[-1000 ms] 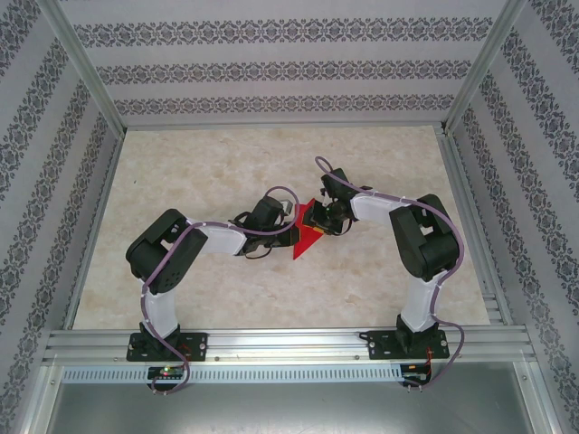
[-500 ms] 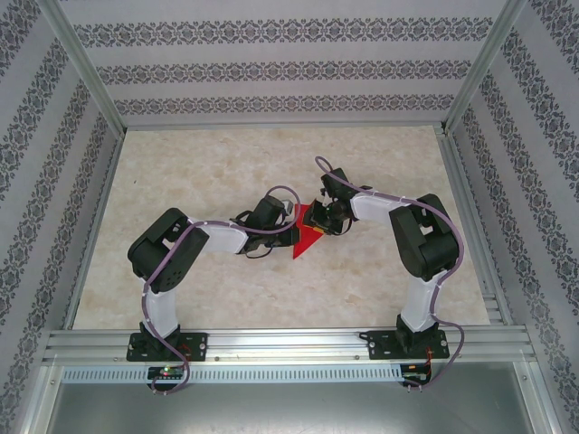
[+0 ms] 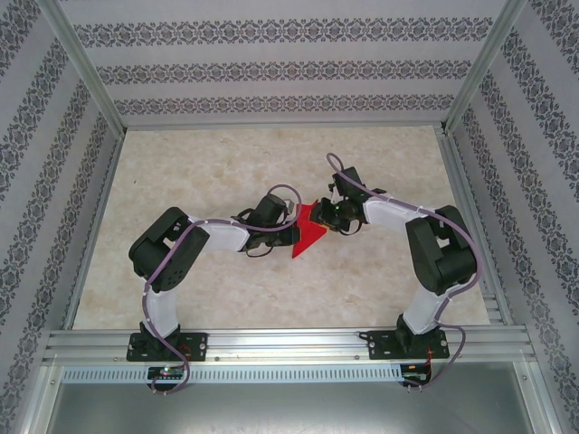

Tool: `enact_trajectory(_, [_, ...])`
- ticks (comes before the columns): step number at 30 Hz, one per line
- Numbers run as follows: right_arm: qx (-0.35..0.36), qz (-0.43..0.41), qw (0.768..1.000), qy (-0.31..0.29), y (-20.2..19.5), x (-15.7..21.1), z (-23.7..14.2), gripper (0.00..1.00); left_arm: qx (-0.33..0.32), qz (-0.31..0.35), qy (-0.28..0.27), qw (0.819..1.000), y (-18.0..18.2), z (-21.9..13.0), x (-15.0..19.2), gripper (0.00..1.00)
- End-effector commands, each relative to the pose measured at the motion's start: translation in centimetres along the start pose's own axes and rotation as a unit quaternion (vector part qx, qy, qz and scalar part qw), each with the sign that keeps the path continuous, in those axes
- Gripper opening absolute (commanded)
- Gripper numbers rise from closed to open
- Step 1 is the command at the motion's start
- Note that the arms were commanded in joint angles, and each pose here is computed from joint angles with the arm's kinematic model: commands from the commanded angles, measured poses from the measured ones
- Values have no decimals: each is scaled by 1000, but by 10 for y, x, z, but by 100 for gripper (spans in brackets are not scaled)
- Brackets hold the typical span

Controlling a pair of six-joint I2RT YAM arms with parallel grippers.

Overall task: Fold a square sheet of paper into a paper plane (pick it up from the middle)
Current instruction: Fourth fold the wing at the center of the table.

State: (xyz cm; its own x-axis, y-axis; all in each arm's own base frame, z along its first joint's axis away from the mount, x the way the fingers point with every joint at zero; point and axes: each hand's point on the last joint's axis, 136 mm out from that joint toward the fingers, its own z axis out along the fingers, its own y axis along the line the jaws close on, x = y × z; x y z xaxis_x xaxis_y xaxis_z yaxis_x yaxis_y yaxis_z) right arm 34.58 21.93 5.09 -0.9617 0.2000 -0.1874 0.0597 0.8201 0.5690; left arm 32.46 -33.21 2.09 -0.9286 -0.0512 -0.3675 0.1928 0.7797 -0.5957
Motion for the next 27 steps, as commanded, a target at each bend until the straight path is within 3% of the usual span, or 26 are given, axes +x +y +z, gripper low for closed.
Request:
enact_trajectory(1, [-46,-21,999,11,14,7,5,23,-57,-14,30,998,32,6,17,1])
enact_trajectory(5, [-69,-27,997,35,21,17,18,10,-59,-13,32,998,32,6,17,0])
enact_trajectory(8, [-70,-26,996,46,21,19,27,7,-60,-12,34,998,33,6,17,0])
enact_trajectory(20, [-3,3,997,83,-26,45,50,4,-65,-10,36,997,31,3,15,0])
enact_trajectory(27, [-6,21,996,90,-18,63,45,3,-24,15,12,1000,0,-13,-5,0])
